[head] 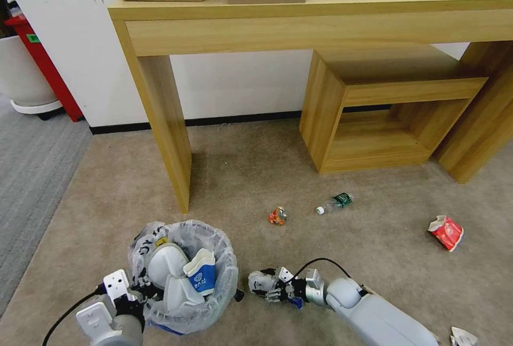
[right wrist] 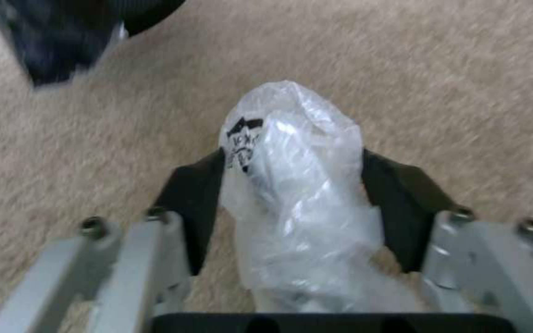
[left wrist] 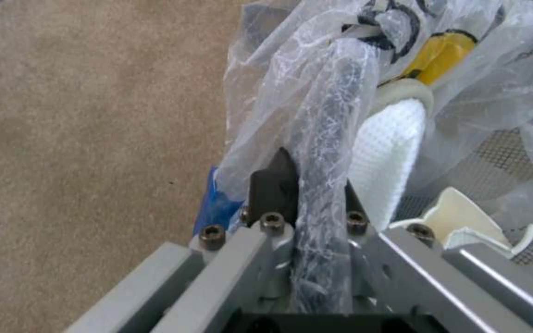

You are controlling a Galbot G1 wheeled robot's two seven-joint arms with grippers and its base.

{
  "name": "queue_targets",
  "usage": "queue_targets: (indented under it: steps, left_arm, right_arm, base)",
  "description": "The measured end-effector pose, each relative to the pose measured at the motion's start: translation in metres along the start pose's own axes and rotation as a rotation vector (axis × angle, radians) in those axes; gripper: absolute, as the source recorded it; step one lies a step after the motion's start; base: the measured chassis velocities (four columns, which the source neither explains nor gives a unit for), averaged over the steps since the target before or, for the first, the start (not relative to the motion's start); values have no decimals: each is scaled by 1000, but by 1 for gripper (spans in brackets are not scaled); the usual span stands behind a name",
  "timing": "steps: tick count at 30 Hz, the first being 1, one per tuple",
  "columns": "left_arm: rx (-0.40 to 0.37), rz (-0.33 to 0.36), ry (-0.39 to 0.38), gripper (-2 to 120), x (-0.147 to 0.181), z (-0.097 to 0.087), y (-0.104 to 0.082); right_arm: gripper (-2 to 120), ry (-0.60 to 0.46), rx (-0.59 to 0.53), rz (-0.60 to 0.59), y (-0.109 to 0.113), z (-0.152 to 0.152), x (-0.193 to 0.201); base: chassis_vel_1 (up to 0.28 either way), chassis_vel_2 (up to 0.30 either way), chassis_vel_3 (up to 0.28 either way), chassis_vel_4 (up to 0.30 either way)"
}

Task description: Pick up the trash bin and place the garbage on the floor into it.

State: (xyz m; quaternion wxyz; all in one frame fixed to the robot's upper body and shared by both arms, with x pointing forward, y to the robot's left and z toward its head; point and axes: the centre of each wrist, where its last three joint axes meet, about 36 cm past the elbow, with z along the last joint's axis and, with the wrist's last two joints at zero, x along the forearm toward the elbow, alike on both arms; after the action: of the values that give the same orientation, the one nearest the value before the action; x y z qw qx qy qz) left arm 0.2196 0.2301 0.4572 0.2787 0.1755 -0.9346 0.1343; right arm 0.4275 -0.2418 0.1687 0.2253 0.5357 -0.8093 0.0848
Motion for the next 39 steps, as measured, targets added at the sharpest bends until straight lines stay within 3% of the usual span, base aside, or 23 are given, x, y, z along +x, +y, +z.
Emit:
queue_targets:
  steps: [14, 26, 29, 39]
  left_arm:
    - [-9, -6, 1, 0, 2, 5, -2]
    - [-10, -4, 1, 0, 1, 7, -3]
    - [-5, -1, 3, 0, 2, 6, -4]
    - [31, 32, -16, 0, 7, -15, -3]
  right_arm:
    - [3, -36, -11, 40, -12, -10, 1]
    - [0, -76, -26, 80, -15, -19, 0]
    - [0, -133, -31, 104, -19, -34, 8]
    - [0, -420, 50, 206, -51, -151, 83]
  base:
    - [0, 0, 0, 0]
    - [0, 0, 0, 0]
    - [0, 0, 0, 0]
    - [0, 0, 0, 0]
